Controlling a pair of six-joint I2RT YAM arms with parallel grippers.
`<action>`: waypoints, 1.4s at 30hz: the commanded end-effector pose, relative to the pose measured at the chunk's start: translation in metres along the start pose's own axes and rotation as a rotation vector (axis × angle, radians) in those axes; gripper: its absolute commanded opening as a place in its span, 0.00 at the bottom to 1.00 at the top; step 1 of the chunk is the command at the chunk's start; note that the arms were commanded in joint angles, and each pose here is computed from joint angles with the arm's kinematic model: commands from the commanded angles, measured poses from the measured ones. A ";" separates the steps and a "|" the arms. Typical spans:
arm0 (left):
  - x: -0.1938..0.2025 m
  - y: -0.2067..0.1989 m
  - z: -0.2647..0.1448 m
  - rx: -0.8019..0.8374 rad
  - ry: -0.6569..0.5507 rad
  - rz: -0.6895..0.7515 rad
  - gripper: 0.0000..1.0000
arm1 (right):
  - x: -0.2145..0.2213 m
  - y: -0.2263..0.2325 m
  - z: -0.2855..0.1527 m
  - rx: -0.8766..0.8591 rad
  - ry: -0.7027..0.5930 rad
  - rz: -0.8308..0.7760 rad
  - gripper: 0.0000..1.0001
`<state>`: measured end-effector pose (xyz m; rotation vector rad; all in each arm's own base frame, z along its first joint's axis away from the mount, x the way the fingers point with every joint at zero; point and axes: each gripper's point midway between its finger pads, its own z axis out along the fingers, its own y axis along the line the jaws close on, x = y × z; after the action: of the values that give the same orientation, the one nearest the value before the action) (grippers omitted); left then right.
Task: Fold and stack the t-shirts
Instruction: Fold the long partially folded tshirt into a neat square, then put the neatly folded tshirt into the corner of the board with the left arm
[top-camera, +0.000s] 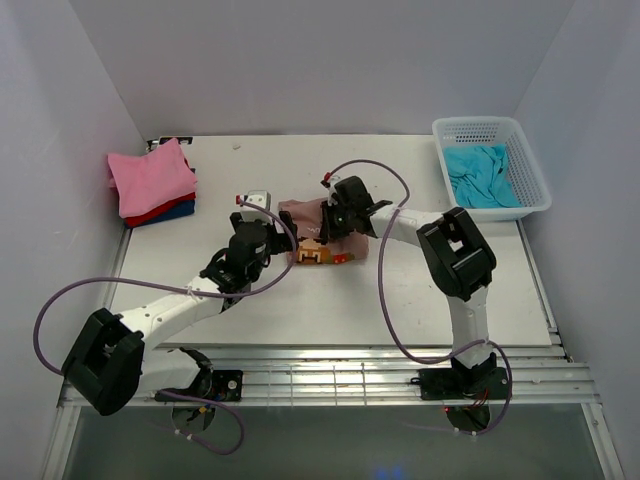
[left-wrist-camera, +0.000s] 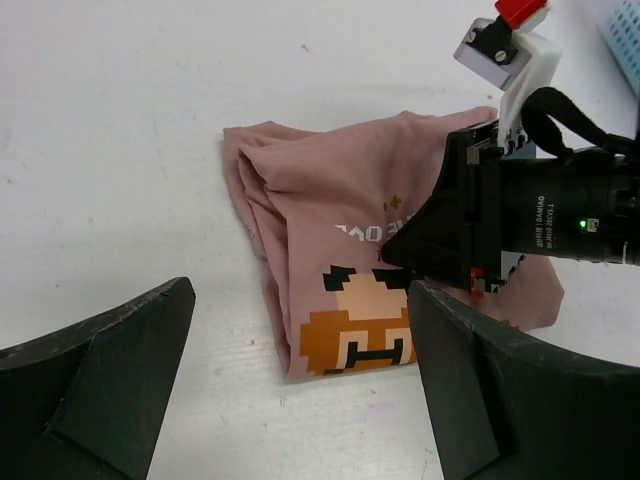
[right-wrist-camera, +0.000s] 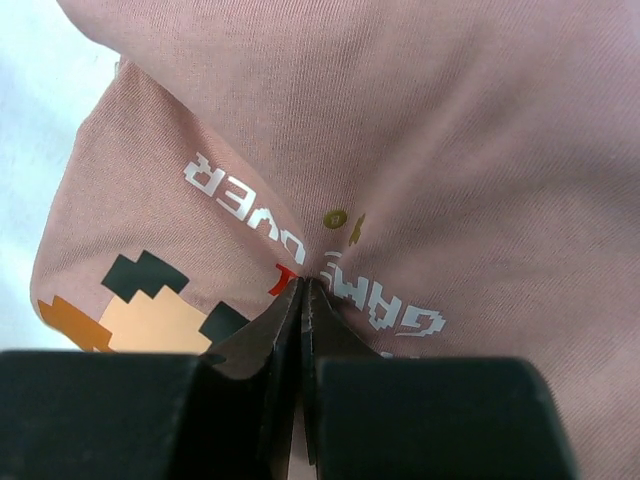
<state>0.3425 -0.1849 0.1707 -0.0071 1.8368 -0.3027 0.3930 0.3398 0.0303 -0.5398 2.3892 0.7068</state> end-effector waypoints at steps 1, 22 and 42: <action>0.009 -0.005 -0.008 0.044 0.034 -0.060 0.98 | 0.055 0.008 -0.008 0.045 0.124 0.005 0.08; 0.055 -0.029 0.097 -0.030 0.144 0.055 0.98 | -0.052 0.013 -0.068 0.158 -0.213 -0.141 0.22; -0.004 -0.001 0.095 -0.136 0.022 0.008 0.98 | -0.035 0.008 -0.120 0.188 -0.283 -0.160 0.22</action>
<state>0.4347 -0.2068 0.0797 -0.0320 2.0194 -0.0927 0.3590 0.2853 0.1132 -0.5304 2.1755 0.4475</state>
